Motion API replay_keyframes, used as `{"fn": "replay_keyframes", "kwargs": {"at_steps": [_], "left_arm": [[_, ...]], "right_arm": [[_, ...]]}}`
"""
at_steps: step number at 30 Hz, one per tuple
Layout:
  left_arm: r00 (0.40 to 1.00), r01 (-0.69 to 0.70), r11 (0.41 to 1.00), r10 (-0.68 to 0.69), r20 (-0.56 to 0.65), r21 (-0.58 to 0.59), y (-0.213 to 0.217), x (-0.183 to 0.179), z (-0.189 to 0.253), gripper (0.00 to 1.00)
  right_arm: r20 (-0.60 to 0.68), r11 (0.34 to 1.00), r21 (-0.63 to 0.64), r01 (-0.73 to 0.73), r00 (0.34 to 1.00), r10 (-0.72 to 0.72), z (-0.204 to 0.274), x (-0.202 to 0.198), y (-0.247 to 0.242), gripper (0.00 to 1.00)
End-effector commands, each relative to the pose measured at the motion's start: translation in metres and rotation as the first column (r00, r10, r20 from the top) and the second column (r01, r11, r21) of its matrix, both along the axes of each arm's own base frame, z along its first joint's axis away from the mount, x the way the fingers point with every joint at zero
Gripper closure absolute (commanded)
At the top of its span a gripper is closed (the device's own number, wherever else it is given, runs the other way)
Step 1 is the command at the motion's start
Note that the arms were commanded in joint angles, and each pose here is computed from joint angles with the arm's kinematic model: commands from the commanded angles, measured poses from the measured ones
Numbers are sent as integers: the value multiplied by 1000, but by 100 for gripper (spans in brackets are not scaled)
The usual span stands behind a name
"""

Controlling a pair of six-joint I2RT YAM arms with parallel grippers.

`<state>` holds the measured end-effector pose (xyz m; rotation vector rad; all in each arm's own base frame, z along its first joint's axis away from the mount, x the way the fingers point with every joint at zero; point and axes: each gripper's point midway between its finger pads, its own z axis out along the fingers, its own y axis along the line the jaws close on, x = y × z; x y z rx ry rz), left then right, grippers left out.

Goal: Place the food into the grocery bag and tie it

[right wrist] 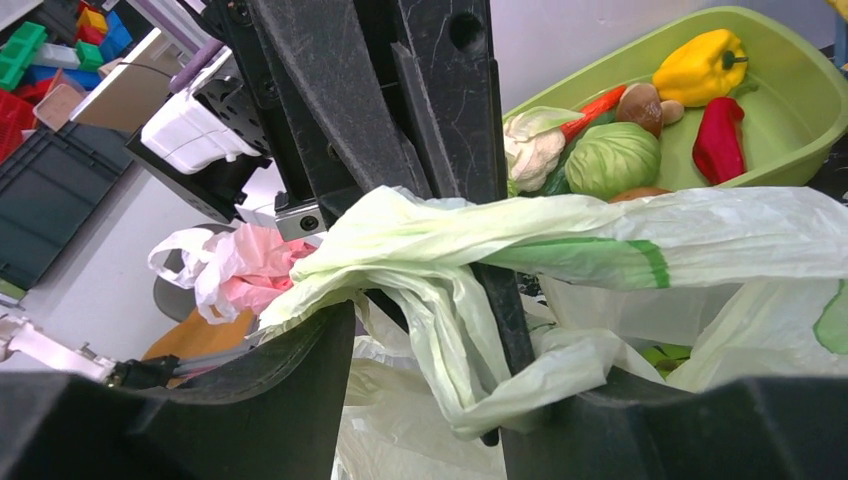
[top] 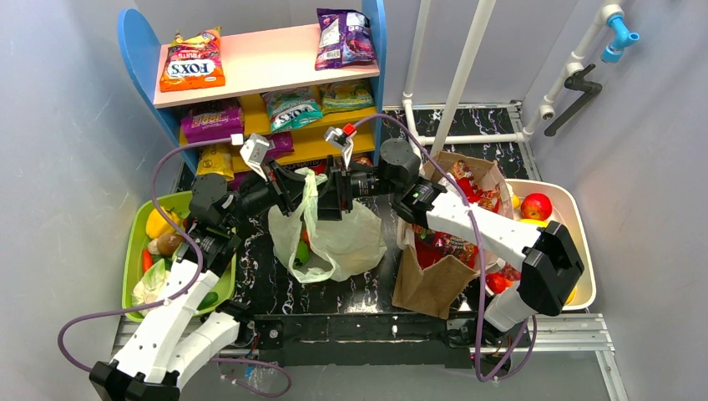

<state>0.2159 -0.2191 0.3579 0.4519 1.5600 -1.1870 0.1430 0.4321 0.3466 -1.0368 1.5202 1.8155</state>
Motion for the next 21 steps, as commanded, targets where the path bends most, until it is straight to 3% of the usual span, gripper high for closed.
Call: {"fn": "replay_keyframes", "kwargs": {"at_steps": [1,21], "left_arm": [[994,-106,994,106,5,10,10,15,6,100],[976,-214,976,215,-31,38,21,31,1,100]], "right_arm": [[148,988,135,-70,988,50,39,-32,-6,40],[178,945,313,-91,983,36,74,-46,-14,43]]}}
